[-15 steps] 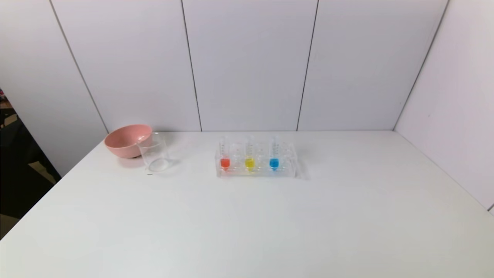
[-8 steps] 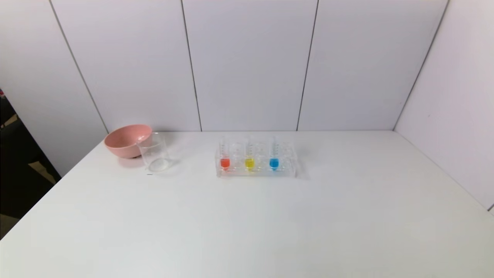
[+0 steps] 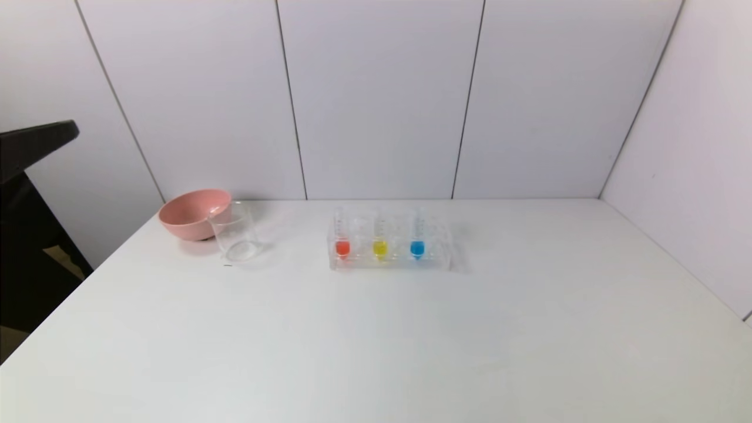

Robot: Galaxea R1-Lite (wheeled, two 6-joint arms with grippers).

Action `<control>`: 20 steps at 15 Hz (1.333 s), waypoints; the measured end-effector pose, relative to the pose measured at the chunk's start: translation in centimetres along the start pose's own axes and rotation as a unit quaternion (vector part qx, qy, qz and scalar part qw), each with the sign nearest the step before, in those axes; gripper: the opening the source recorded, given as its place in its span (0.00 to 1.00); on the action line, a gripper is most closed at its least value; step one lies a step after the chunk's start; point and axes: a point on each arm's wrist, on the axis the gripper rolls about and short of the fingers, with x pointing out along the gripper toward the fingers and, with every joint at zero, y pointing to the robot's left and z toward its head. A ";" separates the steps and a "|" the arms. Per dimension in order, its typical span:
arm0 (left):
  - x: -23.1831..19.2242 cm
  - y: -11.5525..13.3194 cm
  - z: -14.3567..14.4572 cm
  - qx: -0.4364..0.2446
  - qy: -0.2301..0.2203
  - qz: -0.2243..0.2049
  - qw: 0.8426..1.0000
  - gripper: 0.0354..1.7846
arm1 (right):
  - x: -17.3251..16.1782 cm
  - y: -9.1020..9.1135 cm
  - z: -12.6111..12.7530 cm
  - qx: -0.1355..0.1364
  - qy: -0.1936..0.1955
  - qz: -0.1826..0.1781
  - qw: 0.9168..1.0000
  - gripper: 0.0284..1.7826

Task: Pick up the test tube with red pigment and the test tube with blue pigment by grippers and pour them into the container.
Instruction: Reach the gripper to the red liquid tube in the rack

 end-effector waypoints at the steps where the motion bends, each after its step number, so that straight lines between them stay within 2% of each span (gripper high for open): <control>1: 1.2 0.2 -0.3 -0.006 0.003 -0.003 1.000 0.99 | 0.0 0.0 0.0 0.000 0.000 0.000 1.000 1.00; 7: 7.9 1.3 -3.0 -0.028 0.033 -0.066 0.997 0.99 | 0.0 0.0 0.0 0.000 0.000 0.000 1.000 1.00; 13: 12.9 2.1 -5.8 -0.042 0.041 -0.091 0.994 0.99 | 0.0 0.0 0.0 0.000 0.000 0.000 1.000 1.00; 20: 18.3 1.5 -9.1 -0.040 0.036 -0.126 0.991 0.99 | 0.0 0.0 0.0 0.000 0.000 0.000 1.000 1.00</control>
